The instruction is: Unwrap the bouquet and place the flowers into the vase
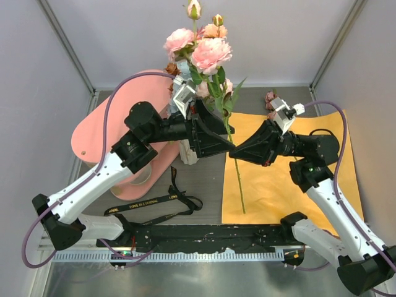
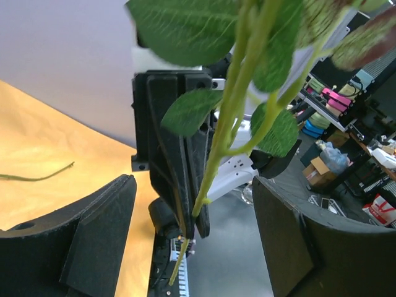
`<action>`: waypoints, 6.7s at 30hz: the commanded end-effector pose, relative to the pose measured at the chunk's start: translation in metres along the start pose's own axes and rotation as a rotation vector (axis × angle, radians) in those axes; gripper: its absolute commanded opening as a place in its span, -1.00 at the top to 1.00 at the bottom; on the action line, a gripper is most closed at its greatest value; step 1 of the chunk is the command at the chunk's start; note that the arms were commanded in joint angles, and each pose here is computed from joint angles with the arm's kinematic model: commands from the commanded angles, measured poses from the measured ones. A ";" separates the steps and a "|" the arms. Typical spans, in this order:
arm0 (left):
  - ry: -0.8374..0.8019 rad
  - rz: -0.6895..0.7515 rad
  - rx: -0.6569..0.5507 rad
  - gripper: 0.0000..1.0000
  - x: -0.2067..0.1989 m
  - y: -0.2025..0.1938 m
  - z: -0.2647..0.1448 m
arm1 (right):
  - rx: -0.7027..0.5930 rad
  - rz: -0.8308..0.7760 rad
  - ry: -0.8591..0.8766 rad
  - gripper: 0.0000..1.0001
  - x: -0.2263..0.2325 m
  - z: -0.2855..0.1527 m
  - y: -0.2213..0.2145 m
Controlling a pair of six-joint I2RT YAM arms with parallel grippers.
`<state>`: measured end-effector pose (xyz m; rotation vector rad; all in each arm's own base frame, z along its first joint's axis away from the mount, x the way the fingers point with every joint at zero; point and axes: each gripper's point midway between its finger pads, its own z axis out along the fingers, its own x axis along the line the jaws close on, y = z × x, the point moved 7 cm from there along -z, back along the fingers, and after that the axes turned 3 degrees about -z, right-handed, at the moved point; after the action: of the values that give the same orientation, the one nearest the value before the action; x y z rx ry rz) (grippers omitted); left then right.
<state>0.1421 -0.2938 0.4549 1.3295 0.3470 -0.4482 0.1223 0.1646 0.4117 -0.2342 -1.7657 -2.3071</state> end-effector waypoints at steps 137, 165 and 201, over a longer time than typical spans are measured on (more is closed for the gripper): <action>1.233 0.492 -0.325 1.00 0.131 -0.023 -0.115 | 0.124 0.005 -0.939 -0.49 -0.066 -0.063 -0.078; 0.848 0.150 0.006 -0.85 0.037 -0.074 -0.140 | 0.321 0.076 -1.131 -0.49 -0.092 -0.079 -0.096; 0.413 0.173 0.156 -0.93 -0.022 -0.126 -0.166 | 0.820 -0.084 -1.788 -0.59 -0.353 -0.265 -0.139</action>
<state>0.0654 -0.1500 0.3111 1.6060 0.6134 -0.0414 0.3884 -0.0324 0.1032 -2.6299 -2.9864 -0.1465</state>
